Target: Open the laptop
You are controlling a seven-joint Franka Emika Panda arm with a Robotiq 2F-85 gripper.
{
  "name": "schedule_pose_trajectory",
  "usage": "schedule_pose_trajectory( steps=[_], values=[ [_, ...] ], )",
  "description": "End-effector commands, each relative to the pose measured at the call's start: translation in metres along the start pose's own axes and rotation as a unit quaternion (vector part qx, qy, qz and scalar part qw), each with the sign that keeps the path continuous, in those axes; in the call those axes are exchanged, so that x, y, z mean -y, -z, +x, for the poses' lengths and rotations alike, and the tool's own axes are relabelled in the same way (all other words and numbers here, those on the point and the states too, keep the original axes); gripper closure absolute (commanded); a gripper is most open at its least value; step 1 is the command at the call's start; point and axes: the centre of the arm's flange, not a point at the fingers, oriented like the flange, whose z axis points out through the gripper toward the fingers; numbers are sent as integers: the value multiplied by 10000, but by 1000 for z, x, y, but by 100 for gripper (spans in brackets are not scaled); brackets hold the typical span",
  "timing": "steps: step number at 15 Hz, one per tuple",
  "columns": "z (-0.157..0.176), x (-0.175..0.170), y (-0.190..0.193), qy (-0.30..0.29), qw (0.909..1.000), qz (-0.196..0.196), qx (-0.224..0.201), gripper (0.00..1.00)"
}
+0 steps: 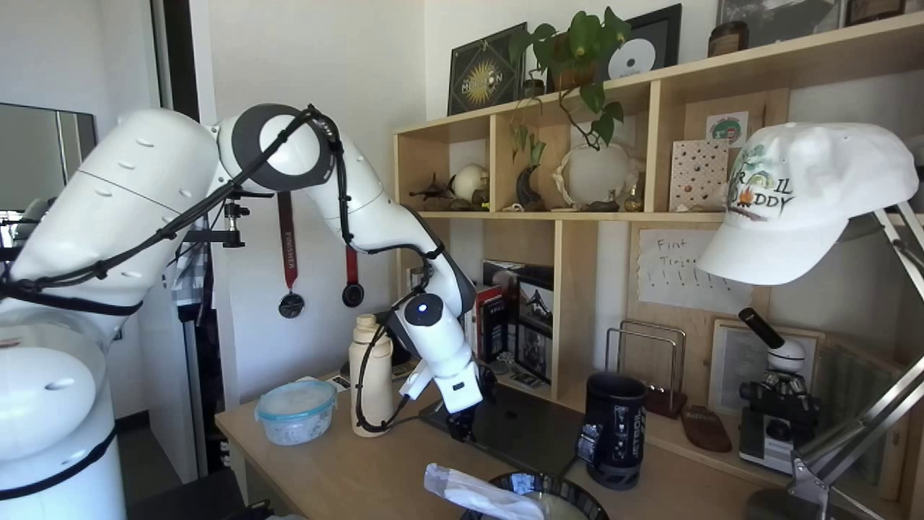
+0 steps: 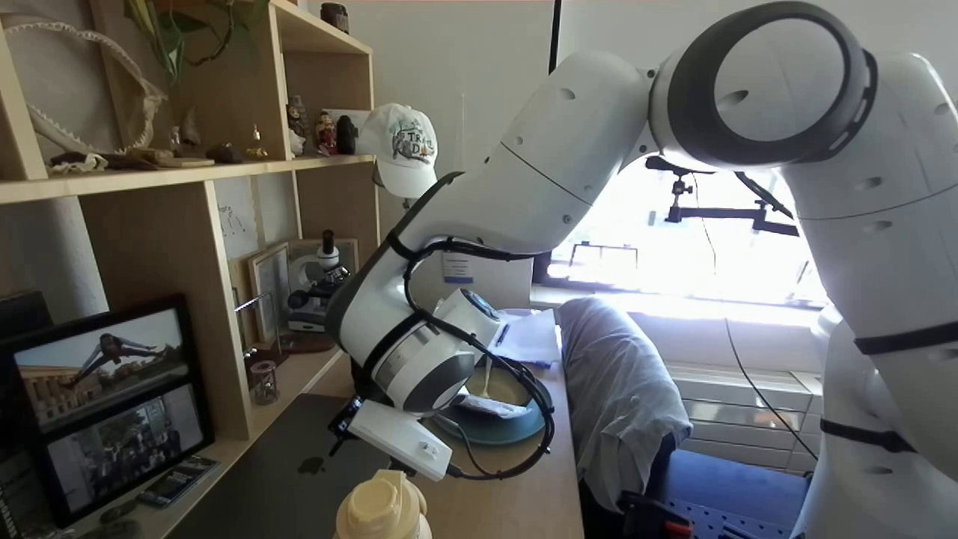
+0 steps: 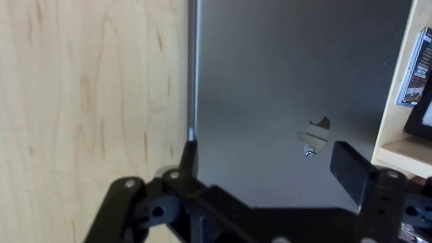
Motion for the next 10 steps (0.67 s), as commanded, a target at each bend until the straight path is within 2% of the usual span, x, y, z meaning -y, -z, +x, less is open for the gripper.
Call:
schedule_pose_trajectory(
  steps=[1, 10],
  values=[
    [3, 5, -4, -25, 10000, -31, -83, 0],
    [4, 2, -6, -66, 9999, -109, -91, 0]
  ],
)
